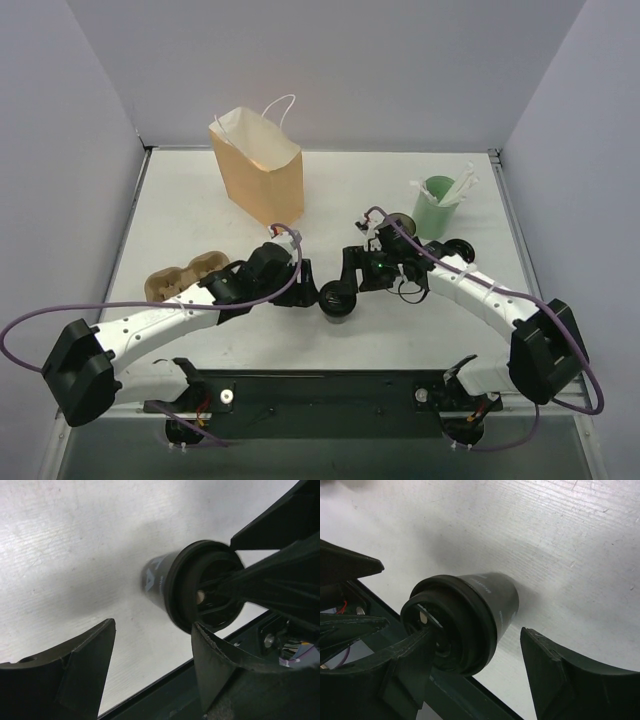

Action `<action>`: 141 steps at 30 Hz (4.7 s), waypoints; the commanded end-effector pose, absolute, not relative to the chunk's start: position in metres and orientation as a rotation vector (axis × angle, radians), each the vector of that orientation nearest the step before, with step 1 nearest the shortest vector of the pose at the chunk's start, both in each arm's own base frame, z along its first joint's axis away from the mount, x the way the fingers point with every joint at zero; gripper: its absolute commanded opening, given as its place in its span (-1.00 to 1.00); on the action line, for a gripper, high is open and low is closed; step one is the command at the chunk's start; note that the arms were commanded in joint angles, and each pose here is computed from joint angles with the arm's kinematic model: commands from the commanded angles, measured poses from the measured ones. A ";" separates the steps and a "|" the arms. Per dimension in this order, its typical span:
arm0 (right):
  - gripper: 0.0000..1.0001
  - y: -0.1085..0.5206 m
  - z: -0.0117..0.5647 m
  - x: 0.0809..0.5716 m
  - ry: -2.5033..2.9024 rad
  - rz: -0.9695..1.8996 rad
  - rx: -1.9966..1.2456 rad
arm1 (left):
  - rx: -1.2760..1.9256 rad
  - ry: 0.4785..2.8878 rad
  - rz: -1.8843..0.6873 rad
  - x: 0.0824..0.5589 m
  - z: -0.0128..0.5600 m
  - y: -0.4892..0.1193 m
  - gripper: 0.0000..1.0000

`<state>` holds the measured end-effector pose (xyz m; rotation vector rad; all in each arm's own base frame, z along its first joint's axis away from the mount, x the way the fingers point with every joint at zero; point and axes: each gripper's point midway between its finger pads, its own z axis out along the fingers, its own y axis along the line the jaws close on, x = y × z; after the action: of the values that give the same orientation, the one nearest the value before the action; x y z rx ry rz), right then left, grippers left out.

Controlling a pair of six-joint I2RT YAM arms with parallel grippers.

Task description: Pack the takeout coffee

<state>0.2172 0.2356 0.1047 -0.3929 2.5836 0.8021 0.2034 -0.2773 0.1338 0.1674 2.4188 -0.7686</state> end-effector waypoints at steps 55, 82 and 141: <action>-0.13 0.296 0.090 0.209 2.525 1.064 -0.309 | 0.058 2.422 -0.753 0.211 0.071 -0.240 0.00; 0.15 0.295 0.120 0.217 2.475 1.112 -0.252 | 0.037 2.413 -0.766 0.200 0.080 -0.229 0.24; -0.61 0.255 0.071 0.215 2.520 1.064 -0.033 | 0.004 2.531 -0.747 0.184 0.016 -0.223 -0.03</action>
<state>0.2241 0.2615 0.0937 -0.0769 2.4862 1.0697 0.2211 -0.2699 0.1001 0.0016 2.2281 -1.0292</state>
